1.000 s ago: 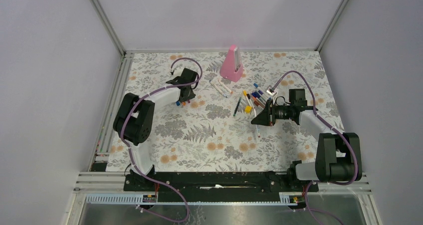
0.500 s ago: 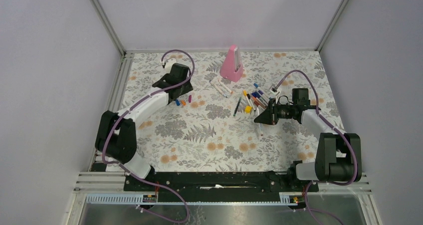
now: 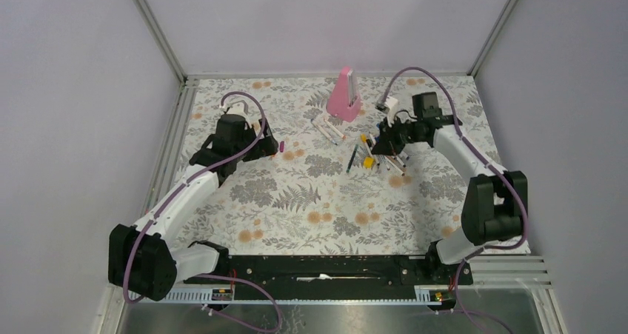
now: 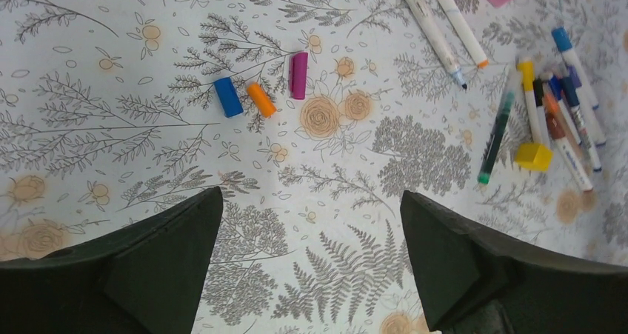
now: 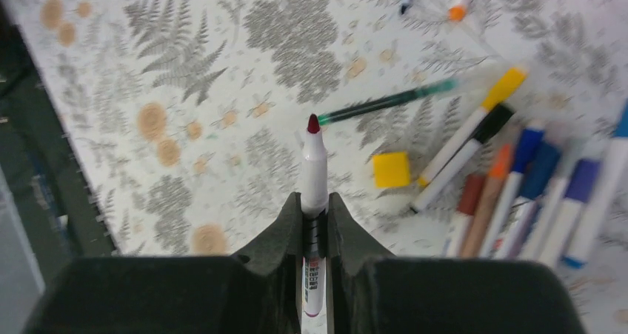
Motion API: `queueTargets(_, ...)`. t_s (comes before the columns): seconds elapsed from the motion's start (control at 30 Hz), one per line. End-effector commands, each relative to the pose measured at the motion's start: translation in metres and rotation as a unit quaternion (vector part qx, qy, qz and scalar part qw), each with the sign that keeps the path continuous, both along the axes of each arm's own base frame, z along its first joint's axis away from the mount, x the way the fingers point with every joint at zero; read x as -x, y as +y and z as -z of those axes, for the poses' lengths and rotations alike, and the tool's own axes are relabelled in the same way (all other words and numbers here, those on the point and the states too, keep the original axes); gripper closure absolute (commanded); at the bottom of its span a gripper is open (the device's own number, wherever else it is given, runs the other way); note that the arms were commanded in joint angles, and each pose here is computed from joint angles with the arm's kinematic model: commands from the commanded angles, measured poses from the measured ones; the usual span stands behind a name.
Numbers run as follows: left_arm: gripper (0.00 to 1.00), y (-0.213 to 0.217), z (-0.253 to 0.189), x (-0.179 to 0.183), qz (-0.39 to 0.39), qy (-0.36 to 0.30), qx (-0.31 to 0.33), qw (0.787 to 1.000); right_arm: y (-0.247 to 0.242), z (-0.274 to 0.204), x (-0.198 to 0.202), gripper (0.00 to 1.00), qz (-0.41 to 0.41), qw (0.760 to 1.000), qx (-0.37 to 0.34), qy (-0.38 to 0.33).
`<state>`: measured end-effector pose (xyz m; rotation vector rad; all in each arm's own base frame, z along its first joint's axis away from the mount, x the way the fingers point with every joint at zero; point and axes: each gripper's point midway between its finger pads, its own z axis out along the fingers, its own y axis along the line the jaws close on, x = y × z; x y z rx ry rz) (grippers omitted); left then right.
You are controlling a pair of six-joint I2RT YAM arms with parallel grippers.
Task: Open the pen caps
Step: Place the pen at the center of the board.
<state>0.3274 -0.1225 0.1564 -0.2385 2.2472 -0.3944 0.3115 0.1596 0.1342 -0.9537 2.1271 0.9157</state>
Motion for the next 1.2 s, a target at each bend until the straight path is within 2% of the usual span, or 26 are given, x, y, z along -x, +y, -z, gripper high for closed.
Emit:
queueTargets(0.0, 0.01, -0.005, -0.018, 0.005, 0.073, -0.033, -0.021, 0.997, -0.003, 0.006, -0.032, 1.00, -0.012, 0.993, 0.114, -0.023)
queueTargets(0.1, 0.01, 0.000, -0.010, 0.008, 0.083, -0.029, -0.045, 0.995, 0.009, 0.006, -0.058, 0.99, -0.019, 0.987, 0.152, -0.038)
queueTargets(0.23, 0.01, -0.002, -0.005, 0.009, 0.097, -0.034, -0.047, 0.994, 0.031, 0.008, -0.090, 0.97, -0.034, 0.979, 0.192, -0.056)
queueTargets(0.53, 0.01, -0.009, 0.002, 0.007, 0.126, -0.016, -0.042, 0.991, 0.087, 0.036, -0.148, 0.96, -0.049, 0.970, 0.227, -0.078)
queueTargets(0.8, 0.01, -0.009, 0.000, 0.004, 0.131, -0.015, -0.019, 0.991, 0.105, 0.066, -0.197, 0.91, -0.023, 0.957, 0.273, -0.092)
queueTargets(1.03, 0.01, -0.010, -0.001, 0.002, 0.137, -0.014, 0.001, 0.990, 0.105, 0.084, -0.204, 0.82, -0.017, 0.952, 0.291, -0.094)
queueTargets(1.17, 0.01, -0.009, -0.002, 0.002, 0.138, -0.013, 0.008, 0.990, 0.107, 0.088, -0.203, 0.66, -0.016, 0.952, 0.291, -0.090)
